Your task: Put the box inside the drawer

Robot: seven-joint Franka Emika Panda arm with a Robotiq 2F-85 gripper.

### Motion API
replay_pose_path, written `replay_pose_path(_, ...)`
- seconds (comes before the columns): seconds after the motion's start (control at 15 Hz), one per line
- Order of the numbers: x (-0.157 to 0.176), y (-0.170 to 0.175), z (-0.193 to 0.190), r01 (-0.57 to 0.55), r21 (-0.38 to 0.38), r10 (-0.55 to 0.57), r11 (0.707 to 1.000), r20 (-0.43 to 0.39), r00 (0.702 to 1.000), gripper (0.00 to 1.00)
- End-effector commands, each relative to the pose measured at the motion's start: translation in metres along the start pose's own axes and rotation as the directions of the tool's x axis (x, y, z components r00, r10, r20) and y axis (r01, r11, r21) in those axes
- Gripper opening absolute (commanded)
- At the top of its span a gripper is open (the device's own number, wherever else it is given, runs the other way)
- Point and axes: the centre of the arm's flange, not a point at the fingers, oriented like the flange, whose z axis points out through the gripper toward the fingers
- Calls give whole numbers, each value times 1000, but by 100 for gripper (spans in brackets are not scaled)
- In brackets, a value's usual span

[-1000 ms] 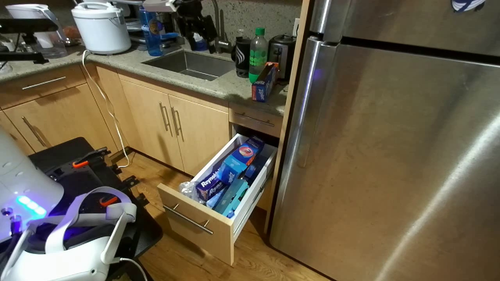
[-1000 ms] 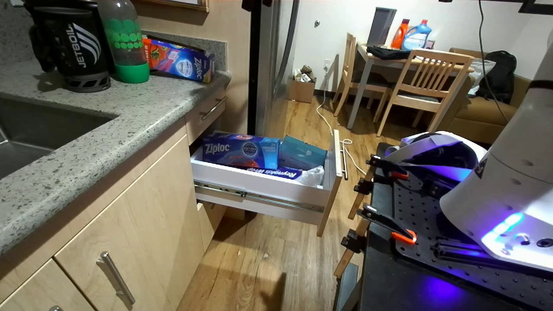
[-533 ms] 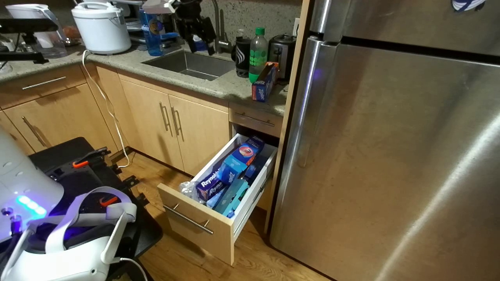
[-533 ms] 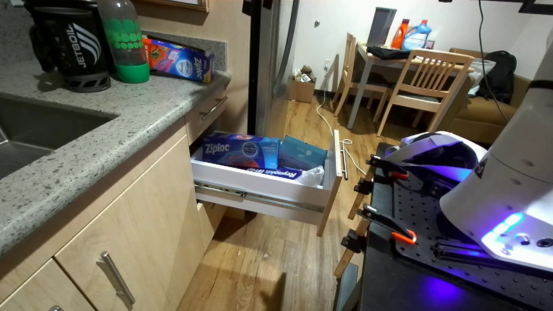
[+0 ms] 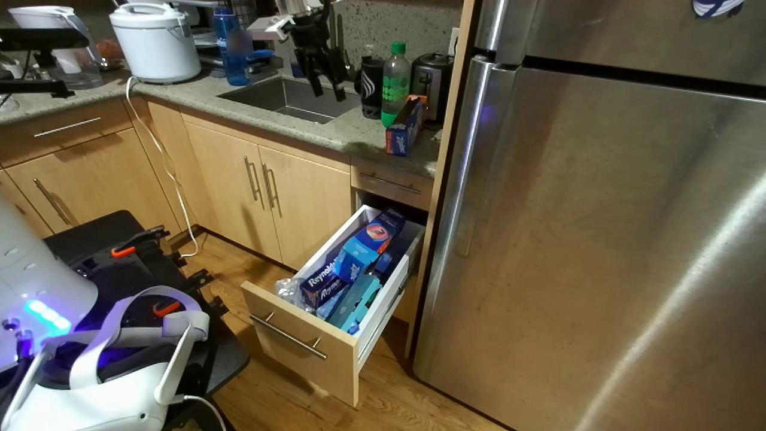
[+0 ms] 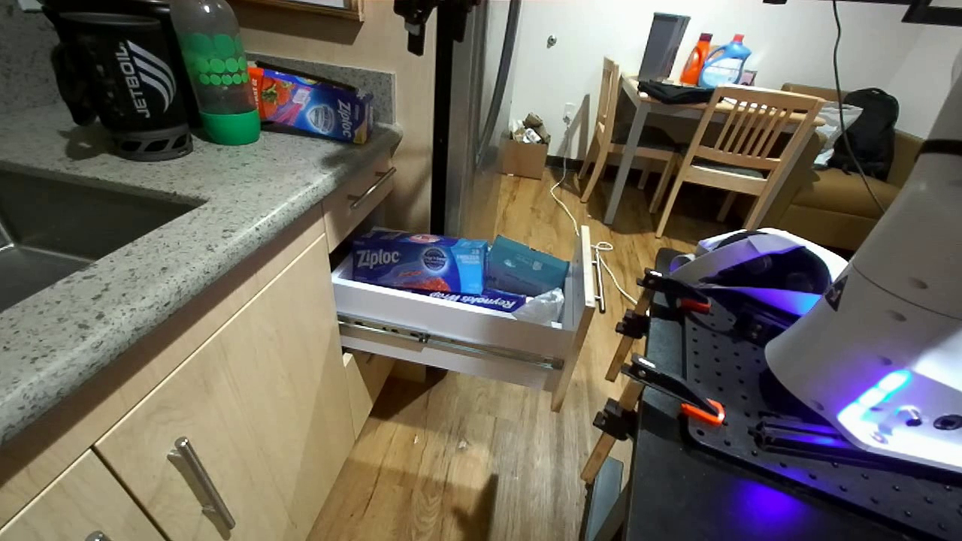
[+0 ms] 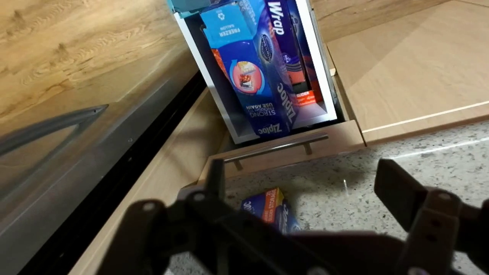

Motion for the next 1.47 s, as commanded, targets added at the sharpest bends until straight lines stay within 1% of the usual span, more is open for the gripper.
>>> replay_pose_path(0.0,30,14,24,43,-20,-42,999,25,999,100)
replay_pose_path(0.2,43,31,41,105,-30,-103,994,48,994,100)
replay_pose_path(0.33,52,43,47,158,-31,-157,987,49,986,100)
replay_pose_path(0.6,68,62,41,218,-60,-215,974,42,976,100)
replay_pose_path(0.67,53,55,48,180,-45,-179,983,29,983,100)
replay_pose_path(1.07,54,55,50,183,-52,-182,982,26,983,100)
replay_pose_path(1.2,64,56,56,220,-41,-219,975,16,976,100)
replay_pose_path(1.4,87,59,67,278,-60,-279,959,-4,960,100)
